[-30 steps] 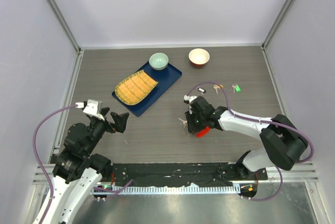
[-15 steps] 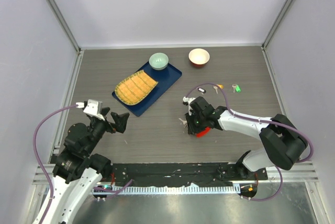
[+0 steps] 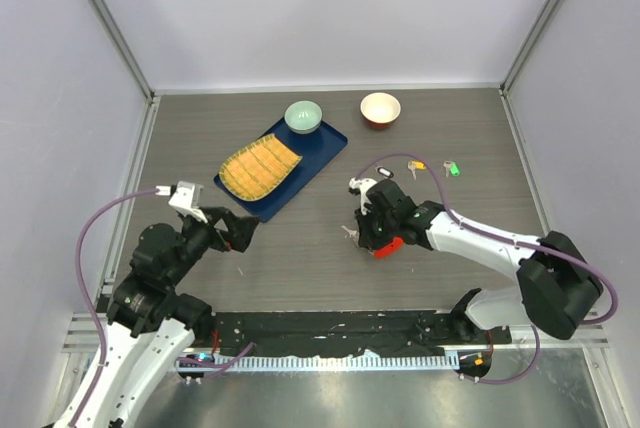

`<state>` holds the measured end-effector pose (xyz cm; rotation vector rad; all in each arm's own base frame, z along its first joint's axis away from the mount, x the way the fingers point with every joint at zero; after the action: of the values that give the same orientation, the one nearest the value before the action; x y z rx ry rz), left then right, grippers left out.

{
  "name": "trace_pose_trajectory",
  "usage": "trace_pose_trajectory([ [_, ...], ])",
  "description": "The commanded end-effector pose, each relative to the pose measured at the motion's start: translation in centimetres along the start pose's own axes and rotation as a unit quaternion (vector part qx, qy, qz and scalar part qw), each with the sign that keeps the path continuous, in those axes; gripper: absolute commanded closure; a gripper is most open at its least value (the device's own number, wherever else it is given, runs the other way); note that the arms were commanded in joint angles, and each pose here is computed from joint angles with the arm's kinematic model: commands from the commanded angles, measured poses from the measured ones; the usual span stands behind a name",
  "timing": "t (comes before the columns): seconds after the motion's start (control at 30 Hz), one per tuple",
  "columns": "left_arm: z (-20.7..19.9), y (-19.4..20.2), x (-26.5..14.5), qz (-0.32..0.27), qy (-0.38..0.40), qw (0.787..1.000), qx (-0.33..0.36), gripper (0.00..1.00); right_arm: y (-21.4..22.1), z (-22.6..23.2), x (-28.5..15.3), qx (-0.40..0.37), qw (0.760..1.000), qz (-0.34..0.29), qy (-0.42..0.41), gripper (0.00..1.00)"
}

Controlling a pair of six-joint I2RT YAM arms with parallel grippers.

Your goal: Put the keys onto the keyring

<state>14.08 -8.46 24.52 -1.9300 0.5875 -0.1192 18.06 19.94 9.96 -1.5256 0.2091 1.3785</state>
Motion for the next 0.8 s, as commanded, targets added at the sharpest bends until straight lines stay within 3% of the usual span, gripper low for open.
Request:
trace_pose_trajectory([
  [0.0,-3.2,-0.5,1.4,0.018,0.095,0.992,-0.084,0.0,-3.6,1.4,-2.6,-0.059,0.995,-0.077,-0.01,0.98],
  [0.17,-3.9,2.0,4.1,0.082,0.13,0.975,-0.164,0.0,-5.3,4.0,-4.9,-0.132,0.981,-0.132,-0.042,0.99],
  [0.27,-4.5,3.5,5.1,0.096,0.163,0.968,-0.167,0.0,-5.5,5.3,-6.0,-0.175,0.969,-0.163,-0.064,0.99],
  [0.4,-5.4,3.8,5.5,0.033,0.214,0.967,-0.137,0.03,-5.4,6.3,-6.9,-0.226,0.95,-0.201,-0.083,0.99],
  [0.77,-8.1,5.3,6.3,-0.005,0.307,0.951,0.012,0.09,-7.6,8.0,-9.9,-0.272,0.901,-0.317,-0.118,0.99],
])
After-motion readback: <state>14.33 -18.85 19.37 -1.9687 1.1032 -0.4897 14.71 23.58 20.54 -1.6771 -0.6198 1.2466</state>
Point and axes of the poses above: each gripper's point midway between its finger pads, its own x axis out along the fingers, its own z axis along the line the jaws close on, y = z × x, the point moved 6 cm from there along -x, back along the fingers, and after that the axes turned 7 degrees about -x, right-handed, at the moved point
